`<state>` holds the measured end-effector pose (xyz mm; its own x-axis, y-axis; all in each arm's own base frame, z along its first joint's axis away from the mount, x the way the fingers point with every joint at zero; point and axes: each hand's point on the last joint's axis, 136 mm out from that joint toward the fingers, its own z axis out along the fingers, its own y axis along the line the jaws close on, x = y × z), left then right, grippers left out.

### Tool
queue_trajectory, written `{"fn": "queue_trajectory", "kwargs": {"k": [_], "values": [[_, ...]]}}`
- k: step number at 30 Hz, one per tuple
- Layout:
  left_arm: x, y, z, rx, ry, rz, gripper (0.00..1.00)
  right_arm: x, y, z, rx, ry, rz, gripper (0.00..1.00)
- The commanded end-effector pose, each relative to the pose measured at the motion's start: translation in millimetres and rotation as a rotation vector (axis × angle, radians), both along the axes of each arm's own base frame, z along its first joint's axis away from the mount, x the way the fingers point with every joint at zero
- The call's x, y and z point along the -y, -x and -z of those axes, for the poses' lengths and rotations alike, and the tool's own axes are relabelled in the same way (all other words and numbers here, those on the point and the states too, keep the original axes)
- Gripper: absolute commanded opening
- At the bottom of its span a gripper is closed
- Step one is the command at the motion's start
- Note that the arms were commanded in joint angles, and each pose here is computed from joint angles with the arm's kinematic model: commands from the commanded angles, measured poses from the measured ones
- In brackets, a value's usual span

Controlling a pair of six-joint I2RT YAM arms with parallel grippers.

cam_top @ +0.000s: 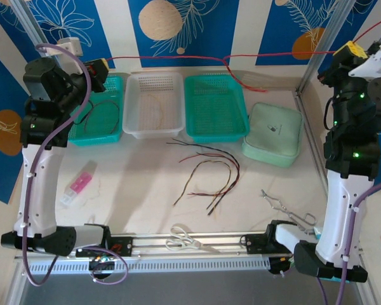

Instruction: Untangle the cables

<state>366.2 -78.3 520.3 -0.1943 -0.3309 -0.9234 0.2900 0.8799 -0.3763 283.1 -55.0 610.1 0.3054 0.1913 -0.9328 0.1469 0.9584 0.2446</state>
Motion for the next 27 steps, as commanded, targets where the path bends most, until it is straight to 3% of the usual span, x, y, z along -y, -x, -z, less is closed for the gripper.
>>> {"fn": "queue_trajectory", "kwargs": {"k": [1, 13, 27], "values": [[-19, -11, -6, 0.017, 0.052, -0.053, 0.0, 12, 19, -16, 0.051, -0.01, 0.046, 0.0], [-82, -57, 25, -0.043, 0.142, -0.262, 0.0, 43, 34, -27, 0.098, -0.049, 0.17, 0.0], [-169, -90, 80, -0.105, 0.263, -0.504, 0.0, 81, 38, -31, 0.129, -0.078, 0.318, 0.0]]}}
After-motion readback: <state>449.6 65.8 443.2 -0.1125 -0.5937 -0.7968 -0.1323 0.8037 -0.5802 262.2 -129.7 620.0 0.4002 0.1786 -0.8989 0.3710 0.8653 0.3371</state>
